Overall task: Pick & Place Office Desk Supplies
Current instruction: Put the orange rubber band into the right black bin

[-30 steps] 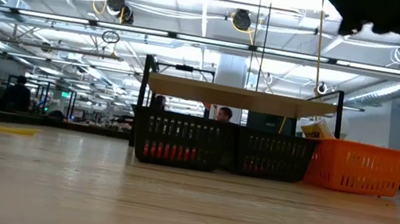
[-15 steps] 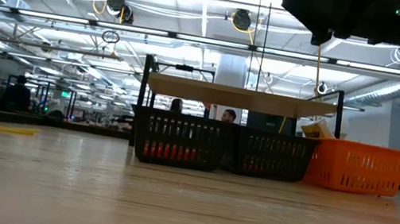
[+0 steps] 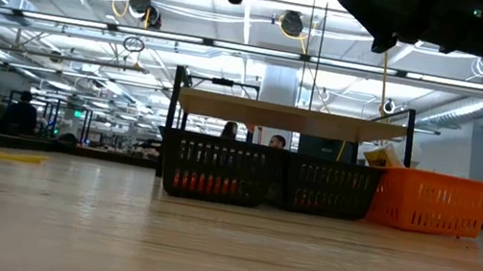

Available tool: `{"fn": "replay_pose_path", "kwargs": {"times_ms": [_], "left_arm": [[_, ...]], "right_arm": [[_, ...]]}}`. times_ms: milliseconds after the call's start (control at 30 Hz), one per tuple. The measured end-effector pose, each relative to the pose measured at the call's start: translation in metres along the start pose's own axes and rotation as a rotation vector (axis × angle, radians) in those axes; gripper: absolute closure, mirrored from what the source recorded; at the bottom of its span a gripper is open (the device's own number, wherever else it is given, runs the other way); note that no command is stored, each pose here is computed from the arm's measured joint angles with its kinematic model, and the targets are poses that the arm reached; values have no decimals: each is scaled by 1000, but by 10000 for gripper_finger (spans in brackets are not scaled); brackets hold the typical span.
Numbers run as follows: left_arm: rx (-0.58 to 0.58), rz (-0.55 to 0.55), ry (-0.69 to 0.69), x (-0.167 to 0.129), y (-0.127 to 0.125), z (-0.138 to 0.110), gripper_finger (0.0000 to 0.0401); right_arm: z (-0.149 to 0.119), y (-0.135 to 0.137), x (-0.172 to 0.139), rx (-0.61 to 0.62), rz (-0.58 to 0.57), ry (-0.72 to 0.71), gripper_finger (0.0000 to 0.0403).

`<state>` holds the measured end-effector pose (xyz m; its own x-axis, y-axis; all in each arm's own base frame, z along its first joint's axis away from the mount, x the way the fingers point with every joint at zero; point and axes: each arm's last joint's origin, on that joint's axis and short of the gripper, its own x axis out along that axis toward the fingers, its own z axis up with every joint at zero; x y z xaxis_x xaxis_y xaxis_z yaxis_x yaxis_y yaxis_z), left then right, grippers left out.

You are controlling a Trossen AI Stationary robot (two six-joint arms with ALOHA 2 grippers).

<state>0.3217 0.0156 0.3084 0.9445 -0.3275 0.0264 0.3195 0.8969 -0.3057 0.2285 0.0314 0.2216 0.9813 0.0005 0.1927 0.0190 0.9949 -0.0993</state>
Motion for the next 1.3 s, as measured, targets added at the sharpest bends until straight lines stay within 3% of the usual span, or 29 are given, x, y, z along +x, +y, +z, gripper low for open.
{"fn": "replay_pose_path", "kwargs": {"times_ms": [733, 933, 1300], "left_arm": [[42, 37, -80, 15, 14, -10, 399], [38, 37, -72, 15, 14, -11, 400], [35, 22, -32, 17, 9, -16, 398]], "right_arm": [[2, 1, 0, 53, 28, -21, 277], [10, 2, 17, 129, 51, 26, 275], [1, 3, 42, 95, -86, 48, 279]]}}
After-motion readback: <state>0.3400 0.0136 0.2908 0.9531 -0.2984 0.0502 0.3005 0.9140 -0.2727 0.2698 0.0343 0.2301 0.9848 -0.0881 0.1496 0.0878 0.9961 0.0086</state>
